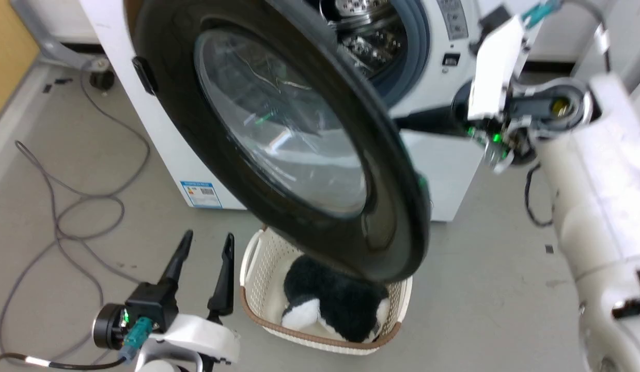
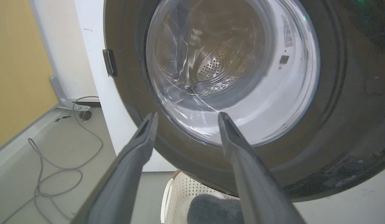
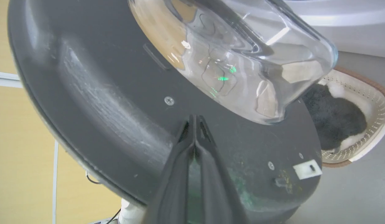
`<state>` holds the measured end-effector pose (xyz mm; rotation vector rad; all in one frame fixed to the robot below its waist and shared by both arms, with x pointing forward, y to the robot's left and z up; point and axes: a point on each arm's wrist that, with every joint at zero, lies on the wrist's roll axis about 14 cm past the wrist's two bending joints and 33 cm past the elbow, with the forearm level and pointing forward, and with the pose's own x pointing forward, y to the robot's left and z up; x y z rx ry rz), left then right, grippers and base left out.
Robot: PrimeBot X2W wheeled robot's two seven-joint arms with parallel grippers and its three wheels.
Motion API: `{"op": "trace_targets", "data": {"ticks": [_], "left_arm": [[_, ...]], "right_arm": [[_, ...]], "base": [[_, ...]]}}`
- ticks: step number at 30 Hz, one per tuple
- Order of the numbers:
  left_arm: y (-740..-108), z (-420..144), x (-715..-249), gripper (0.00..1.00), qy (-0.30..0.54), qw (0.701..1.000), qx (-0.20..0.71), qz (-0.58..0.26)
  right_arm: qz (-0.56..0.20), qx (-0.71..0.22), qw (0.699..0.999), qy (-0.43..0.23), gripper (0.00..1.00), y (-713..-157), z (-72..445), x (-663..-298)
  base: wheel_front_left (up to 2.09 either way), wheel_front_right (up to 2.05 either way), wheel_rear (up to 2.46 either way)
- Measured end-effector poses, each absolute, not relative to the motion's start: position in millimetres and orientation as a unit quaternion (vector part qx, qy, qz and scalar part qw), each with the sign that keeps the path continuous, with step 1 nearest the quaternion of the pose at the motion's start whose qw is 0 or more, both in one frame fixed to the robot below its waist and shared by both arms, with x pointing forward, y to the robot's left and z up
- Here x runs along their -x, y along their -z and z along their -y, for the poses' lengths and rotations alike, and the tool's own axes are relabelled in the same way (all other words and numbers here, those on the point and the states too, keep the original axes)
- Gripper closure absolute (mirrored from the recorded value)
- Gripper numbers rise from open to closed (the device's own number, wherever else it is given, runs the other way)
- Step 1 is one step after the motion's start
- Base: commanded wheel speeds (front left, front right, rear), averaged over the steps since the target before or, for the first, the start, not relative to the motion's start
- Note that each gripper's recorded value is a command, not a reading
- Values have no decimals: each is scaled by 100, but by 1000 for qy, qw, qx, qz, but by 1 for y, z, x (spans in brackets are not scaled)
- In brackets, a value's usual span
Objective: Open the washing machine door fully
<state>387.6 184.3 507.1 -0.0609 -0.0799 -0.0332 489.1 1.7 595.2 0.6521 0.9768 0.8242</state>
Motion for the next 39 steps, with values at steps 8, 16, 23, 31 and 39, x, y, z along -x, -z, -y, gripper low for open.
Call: {"op": "trace_targets", "data": {"ticks": [8,16,23,31,39], "left_arm": [[-508,-186,-372,0,15,999,26,39],[-505,-184,-368,0,17,999,26,36],[-501,-179,-368,0,23,999,27,29],[-500,-173,-372,0,32,999,27,28],[-503,-167,-375,0,38,998,28,32]], "right_arm": [[-457,-298,717,-433,100,-584,-27,-444],[-470,-302,673,-484,100,-571,-59,-404],[-459,-329,658,-498,100,-567,-72,-391],[-332,-424,734,-415,0,-569,-52,-426],[-214,-516,795,-234,0,-523,33,-441]], "base": [[0,0,0],[0,0,0],[0,0,0],[0,0,0],[0,0,0]]}}
